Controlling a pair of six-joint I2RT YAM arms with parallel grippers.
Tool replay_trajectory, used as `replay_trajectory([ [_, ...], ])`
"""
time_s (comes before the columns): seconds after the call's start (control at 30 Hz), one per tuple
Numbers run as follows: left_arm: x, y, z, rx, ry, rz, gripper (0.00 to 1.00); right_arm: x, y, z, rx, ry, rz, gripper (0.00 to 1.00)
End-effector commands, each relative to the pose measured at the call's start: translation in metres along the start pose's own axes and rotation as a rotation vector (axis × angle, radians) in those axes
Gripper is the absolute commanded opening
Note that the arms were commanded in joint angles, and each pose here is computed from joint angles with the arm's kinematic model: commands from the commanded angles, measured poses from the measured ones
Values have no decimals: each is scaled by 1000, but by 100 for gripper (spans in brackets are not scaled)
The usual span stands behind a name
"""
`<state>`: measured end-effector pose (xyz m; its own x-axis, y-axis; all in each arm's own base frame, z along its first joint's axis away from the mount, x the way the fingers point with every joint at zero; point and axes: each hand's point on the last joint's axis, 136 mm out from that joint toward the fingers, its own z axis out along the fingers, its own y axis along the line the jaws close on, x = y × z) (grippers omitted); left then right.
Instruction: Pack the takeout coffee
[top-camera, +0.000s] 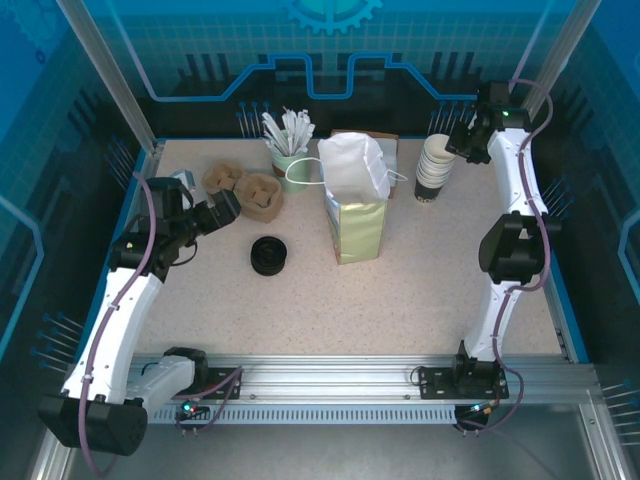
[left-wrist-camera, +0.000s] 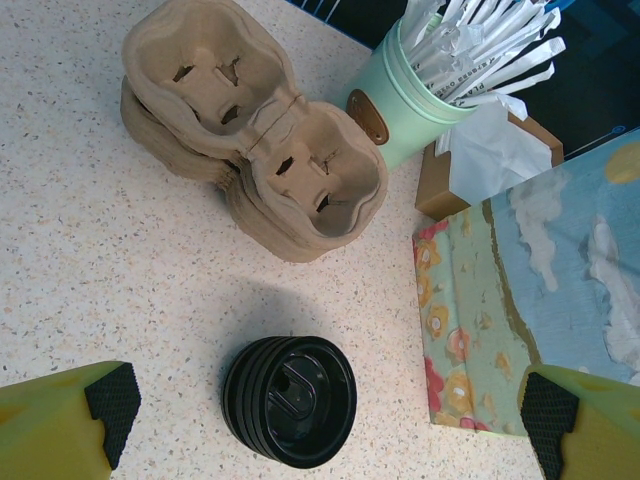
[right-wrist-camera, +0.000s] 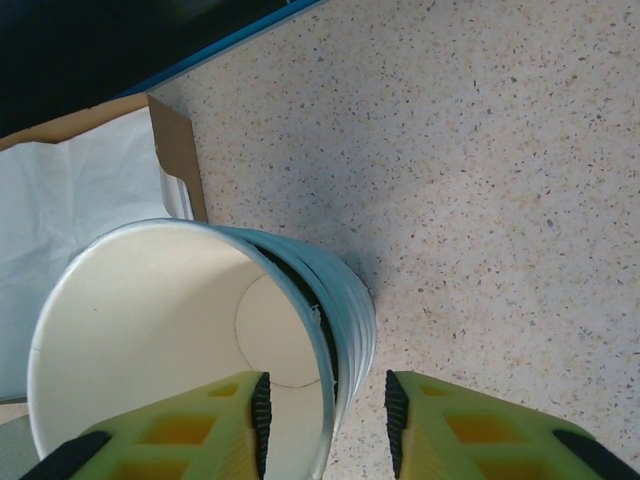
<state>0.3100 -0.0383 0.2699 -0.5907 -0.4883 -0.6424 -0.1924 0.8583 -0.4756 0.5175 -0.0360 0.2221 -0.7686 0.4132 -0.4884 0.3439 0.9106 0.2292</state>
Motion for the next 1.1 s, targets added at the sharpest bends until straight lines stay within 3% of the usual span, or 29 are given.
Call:
replay_trajectory([
  [0.0,-5,-8,-3,21,-1,3,99,-4,-3,0,-5,6,0,28],
  [0.2,-4,-9,-1,23,7,-8,99,-4,-4,3,0,12,-8,14],
  [0.57,-4,-10,1,23,21,-12,99,-12,2,-16,-18,-13,-21,1],
  [0.77,-6,-15,-4,41,19,-7,99,-27,14,-63,-65,-86,-26,0],
  [1.07,-4,-29,-15,113,25,23,99,-33,31,-165,-167,-238,-36,0],
])
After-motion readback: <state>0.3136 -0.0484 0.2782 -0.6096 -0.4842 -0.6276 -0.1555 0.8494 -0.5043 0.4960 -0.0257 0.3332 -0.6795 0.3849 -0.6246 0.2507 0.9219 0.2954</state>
